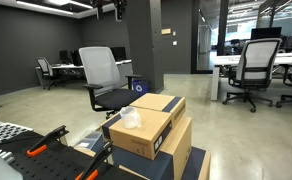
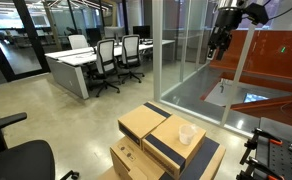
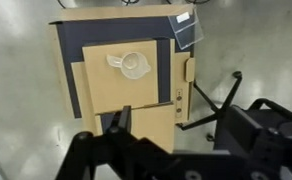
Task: Twist the water jug around
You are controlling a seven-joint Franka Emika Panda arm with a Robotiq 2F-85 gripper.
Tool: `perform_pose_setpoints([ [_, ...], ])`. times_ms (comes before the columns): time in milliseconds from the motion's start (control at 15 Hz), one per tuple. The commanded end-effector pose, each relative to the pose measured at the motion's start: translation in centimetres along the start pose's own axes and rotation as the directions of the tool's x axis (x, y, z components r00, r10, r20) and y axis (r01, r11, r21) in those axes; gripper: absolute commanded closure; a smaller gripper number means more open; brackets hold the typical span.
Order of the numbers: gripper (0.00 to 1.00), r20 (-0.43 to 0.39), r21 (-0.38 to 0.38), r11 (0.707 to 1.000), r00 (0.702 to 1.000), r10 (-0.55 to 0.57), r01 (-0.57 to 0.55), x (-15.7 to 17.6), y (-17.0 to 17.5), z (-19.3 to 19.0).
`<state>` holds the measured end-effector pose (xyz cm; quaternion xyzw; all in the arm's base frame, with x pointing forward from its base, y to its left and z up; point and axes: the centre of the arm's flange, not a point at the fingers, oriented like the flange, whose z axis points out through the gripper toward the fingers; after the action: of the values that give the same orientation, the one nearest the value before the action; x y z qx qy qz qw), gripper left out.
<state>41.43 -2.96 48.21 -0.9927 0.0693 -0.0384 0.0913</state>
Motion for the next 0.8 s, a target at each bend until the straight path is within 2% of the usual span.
perform_pose_setpoints([
  [0,0.00,0.016,-0.051,0.999,1.000,-0.013,0.013,0.2,0.9,0.7],
  [200,0.00,0.025,-0.081,0.995,0.999,-0.048,0.050,0.6,1.2,1.0],
  [467,0.00,0.006,-0.138,0.975,0.984,-0.177,0.176,1.7,1.7,1.8],
  [733,0.00,0.000,-0.145,0.969,0.980,-0.201,0.199,2.9,2.0,3.0],
])
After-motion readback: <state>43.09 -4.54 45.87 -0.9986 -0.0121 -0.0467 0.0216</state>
